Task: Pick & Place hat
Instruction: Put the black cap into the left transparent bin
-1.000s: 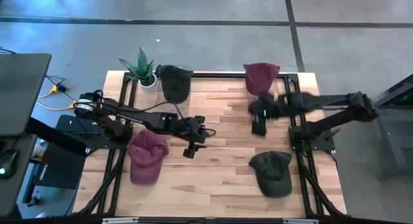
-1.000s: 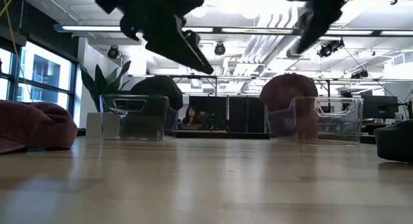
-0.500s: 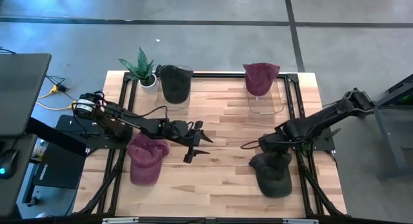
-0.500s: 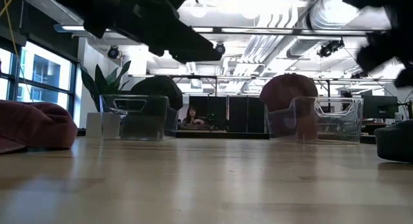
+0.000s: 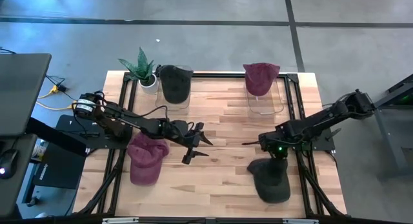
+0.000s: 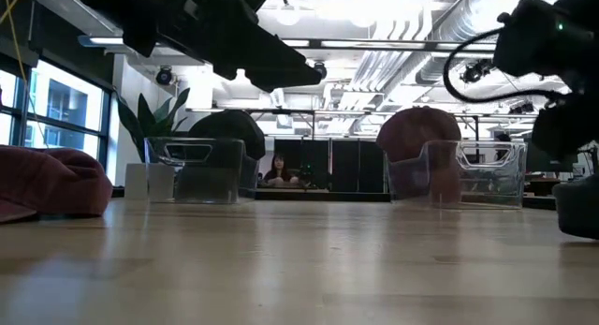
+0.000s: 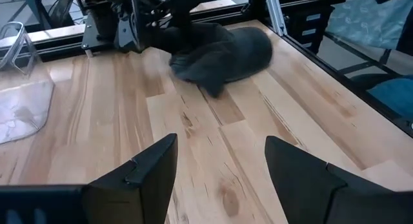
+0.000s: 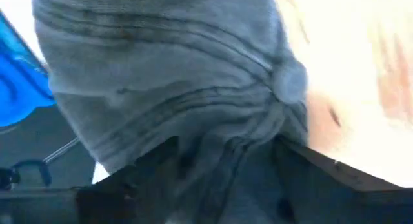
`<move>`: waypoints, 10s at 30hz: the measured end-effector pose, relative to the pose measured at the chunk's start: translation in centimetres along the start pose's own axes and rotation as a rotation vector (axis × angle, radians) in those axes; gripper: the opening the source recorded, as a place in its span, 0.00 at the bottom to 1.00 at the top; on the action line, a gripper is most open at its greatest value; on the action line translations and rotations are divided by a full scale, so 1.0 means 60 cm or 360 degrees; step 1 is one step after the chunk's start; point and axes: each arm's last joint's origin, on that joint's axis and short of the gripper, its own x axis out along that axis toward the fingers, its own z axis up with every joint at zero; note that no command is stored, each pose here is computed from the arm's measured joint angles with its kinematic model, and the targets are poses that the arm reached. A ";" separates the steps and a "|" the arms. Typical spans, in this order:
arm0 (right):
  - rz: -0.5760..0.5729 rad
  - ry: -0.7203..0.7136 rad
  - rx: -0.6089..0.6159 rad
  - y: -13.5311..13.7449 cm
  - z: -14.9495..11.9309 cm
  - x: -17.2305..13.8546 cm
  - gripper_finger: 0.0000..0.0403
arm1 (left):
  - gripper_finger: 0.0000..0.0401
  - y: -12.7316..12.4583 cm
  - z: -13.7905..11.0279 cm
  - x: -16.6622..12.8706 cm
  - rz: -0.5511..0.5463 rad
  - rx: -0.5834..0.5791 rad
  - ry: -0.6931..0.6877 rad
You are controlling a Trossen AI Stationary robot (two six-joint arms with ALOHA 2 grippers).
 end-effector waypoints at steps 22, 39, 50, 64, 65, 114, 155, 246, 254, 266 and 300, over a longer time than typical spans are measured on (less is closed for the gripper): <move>0.0056 -0.0515 -0.0443 0.117 0.039 -0.068 0.02 | 0.56 0.002 0.002 0.000 0.0044 0.0002 -0.0015; -0.0295 -0.0242 0.0241 0.050 -0.010 -0.013 0.47 | 0.56 0.003 0.003 0.000 0.0094 -0.0123 -0.0025; -0.0162 -0.0405 0.0087 0.043 -0.014 0.024 0.69 | 0.56 0.004 0.003 0.000 0.0105 -0.0212 -0.0028; 0.0149 -0.0617 -0.0199 0.072 0.003 0.026 0.59 | 0.56 0.006 0.003 0.000 0.0187 -0.0212 -0.0025; 0.0134 -0.0621 -0.0237 0.072 0.001 0.027 0.58 | 0.56 0.007 0.003 0.000 0.0206 -0.0212 -0.0023; -0.0391 -0.0487 -0.1025 0.123 0.067 0.071 0.46 | 0.56 0.009 0.003 0.000 0.0261 -0.0214 -0.0020; -0.0618 -0.1483 -0.1492 0.218 0.069 -0.164 0.01 | 0.54 0.035 0.070 0.058 -0.0365 -0.0140 -0.0045; -0.0311 -0.2662 -0.1053 0.066 0.097 -0.012 0.03 | 0.56 0.108 0.211 -0.174 0.0852 -0.0476 0.0110; -0.0285 -0.2639 -0.1228 0.093 0.111 -0.018 0.05 | 0.56 0.129 0.177 -0.100 0.0921 -0.0442 0.0002; -0.0278 -0.2598 -0.1238 0.090 0.111 -0.014 0.05 | 0.56 0.129 0.181 -0.114 0.1062 -0.0352 0.0037; -0.0262 -0.2511 -0.1174 0.085 0.113 -0.007 0.10 | 0.06 0.114 0.211 -0.134 0.0619 -0.0293 0.0226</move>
